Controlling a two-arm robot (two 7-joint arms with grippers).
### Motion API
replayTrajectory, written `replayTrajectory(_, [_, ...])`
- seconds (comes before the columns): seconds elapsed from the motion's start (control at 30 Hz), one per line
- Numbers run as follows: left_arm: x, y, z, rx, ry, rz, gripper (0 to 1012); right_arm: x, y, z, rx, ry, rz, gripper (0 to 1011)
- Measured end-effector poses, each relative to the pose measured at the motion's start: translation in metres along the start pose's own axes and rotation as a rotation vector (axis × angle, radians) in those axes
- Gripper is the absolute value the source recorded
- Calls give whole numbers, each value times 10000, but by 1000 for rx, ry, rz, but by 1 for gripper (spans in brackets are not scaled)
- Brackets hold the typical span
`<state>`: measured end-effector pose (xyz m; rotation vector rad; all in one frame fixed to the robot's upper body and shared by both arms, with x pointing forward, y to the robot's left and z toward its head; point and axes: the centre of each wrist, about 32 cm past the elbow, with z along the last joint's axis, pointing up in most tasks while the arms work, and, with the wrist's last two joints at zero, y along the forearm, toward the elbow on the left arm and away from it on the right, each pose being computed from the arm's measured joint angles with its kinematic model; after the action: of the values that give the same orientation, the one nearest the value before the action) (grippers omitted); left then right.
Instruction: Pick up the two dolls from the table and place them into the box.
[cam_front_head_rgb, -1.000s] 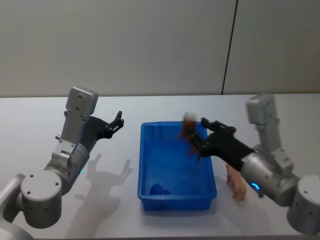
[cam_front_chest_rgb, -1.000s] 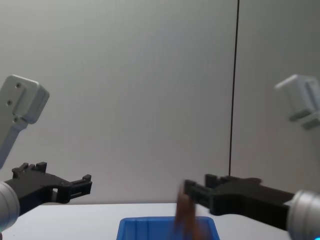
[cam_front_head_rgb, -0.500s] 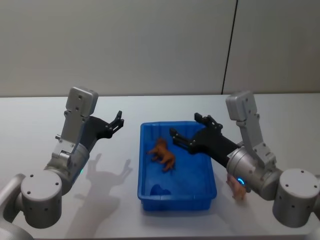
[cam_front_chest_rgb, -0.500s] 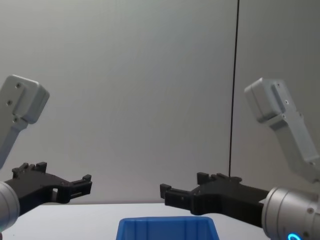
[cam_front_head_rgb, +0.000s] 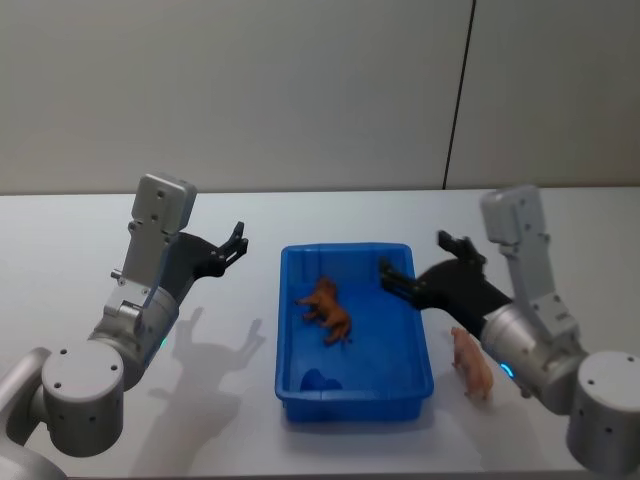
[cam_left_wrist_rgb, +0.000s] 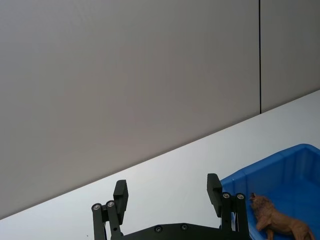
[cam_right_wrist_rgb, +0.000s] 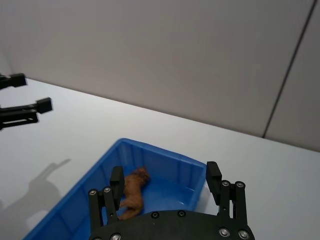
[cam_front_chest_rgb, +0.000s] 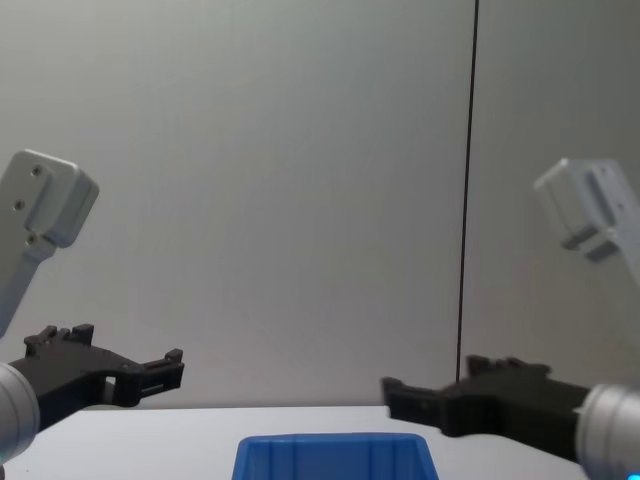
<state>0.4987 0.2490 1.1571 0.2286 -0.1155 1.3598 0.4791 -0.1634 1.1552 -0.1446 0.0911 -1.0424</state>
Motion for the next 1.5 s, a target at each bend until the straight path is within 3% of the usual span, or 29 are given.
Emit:
replayTrajectory(0.43, [0,0,0,0,0,0,1001,42,-305,-57,-136,43,-163,1000])
replayTrajectory(0.63, [0,0,0,0,0,0,1001,71,-422,-154,-222,74,-215,1001])
replayTrajectory(1.07, [0,0,0,0,0,0,1001,124,-511,-379,-321,129,-228,1001])
replayTrajectory(1.5, [0,0,0,0,0,0,1001,188,-481,-599,-369,153,-201,999])
